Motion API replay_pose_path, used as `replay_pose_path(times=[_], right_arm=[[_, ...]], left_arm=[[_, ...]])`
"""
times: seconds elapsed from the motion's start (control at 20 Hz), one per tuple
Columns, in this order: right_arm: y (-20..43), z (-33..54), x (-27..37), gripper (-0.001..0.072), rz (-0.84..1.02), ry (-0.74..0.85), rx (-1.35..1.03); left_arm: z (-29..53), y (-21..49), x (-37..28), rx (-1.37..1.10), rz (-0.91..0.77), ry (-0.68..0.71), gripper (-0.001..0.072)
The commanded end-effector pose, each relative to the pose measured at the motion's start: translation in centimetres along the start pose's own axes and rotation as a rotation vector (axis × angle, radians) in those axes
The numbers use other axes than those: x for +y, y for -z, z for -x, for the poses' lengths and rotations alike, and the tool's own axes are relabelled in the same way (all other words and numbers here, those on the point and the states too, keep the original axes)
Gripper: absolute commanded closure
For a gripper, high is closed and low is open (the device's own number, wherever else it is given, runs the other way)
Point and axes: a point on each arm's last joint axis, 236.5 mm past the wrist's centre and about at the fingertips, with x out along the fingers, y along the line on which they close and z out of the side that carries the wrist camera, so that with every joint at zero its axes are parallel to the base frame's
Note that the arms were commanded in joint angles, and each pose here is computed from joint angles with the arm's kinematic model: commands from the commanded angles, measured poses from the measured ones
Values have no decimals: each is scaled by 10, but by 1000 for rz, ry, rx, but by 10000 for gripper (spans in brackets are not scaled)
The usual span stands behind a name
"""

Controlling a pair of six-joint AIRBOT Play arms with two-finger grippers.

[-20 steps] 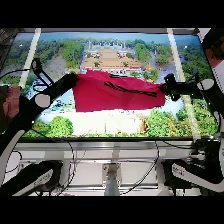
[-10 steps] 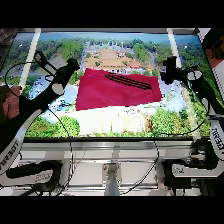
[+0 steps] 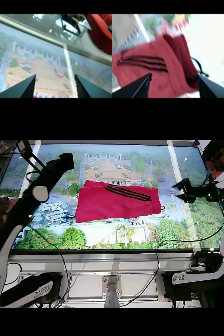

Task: Fold the clothes and pants, and hang the long-sleeved shirts on hangers.

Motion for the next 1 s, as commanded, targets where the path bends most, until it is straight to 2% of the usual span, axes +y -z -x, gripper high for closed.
replay_pose_path(times=[0.0, 0.3, 0.95], right_arm=[[45, 4, -25, 22, 50, -68, 290], [54, -55, -27, 21, 118, -72, 424], [93, -120, -13, 42, 179, -27, 575]], left_arm=[[54, -16, -39, 70, -115, 82, 148], [99, -41, -64, 43, -135, 137, 148], [101, -25, -63, 110, -140, 141, 155]])
